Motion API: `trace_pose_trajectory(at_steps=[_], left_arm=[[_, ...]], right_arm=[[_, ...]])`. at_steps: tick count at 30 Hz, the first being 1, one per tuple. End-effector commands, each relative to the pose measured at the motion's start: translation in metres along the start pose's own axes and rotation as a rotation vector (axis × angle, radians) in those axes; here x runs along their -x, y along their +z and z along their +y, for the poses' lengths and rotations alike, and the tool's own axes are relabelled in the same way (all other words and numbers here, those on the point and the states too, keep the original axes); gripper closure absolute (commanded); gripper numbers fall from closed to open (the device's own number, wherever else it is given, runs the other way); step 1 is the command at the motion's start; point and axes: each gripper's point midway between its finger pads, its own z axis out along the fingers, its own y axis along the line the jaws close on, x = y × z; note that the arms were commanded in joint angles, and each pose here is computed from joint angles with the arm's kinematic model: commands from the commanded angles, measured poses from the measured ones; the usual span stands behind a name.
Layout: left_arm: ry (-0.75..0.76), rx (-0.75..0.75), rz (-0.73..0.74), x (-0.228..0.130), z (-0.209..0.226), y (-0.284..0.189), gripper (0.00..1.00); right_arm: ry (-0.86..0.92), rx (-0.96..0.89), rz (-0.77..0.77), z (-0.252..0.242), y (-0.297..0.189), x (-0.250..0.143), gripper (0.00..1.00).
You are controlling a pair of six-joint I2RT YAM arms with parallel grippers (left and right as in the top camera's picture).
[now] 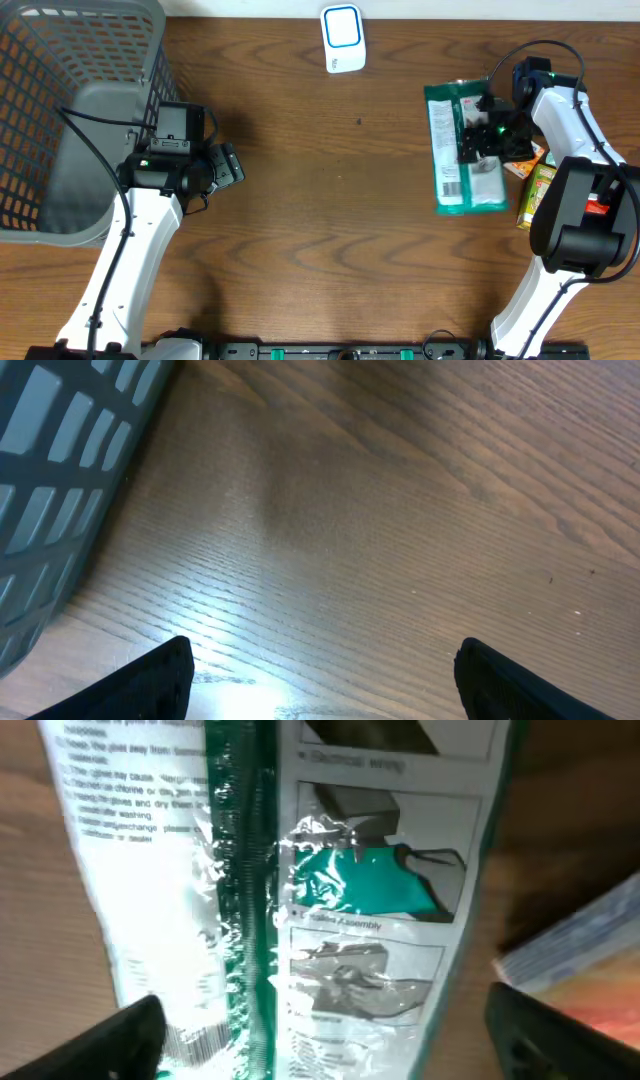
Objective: Scan the item barcode
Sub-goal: 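Move the gloves pack right and lower it beside the snacks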
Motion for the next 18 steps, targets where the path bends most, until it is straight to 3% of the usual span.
trace_pose_trajectory(at_steps=[1,18], left_arm=[[-0.005,0.007,-0.009,0.0012,0.0025,-0.0030,0.16],[-0.005,0.007,-0.009,0.0012,0.0025,-0.0030,0.16]], right_arm=[[0.006,-0.032,0.014,-0.0076,0.0030,-0.0027,0.01],[0.002,-0.035,-0.001,-0.0074,0.0032,0.0011,0.01]])
